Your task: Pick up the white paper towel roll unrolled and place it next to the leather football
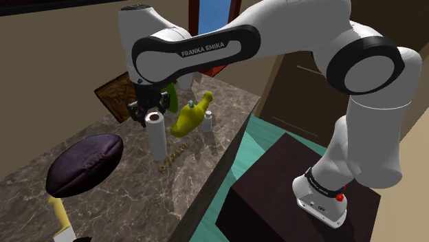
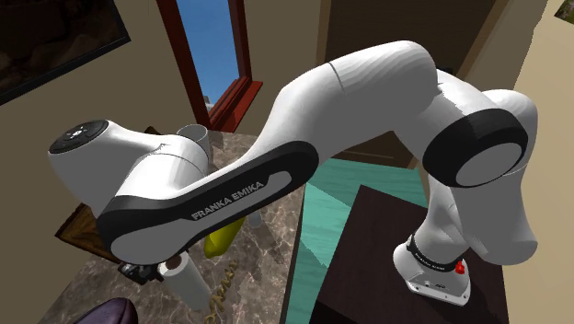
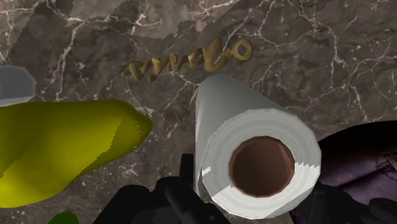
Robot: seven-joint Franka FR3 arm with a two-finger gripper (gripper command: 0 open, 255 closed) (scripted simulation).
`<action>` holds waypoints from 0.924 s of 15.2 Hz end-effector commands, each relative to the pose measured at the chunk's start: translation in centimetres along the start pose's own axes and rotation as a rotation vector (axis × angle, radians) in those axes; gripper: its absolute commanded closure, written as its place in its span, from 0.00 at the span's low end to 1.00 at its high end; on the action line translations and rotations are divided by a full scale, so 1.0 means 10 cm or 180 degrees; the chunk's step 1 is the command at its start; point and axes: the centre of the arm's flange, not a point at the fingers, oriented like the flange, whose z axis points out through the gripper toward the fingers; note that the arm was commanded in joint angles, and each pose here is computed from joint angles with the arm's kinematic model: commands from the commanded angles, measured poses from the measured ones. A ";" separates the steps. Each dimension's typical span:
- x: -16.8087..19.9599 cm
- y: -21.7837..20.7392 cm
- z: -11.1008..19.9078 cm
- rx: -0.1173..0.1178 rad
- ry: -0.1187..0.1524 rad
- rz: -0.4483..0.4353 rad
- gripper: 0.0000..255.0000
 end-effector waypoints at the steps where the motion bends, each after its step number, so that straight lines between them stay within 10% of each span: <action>1: 0.00 0.00 0.00 0.0000 0.0001 0.0000 1.00; 3: 0.00 0.00 0.00 0.0000 0.0001 0.0000 1.00; 4: 0.00 0.00 0.00 0.0000 0.0001 0.0000 0.00; 14: 0.00 0.00 -0.50 0.0000 0.0001 0.0000 0.00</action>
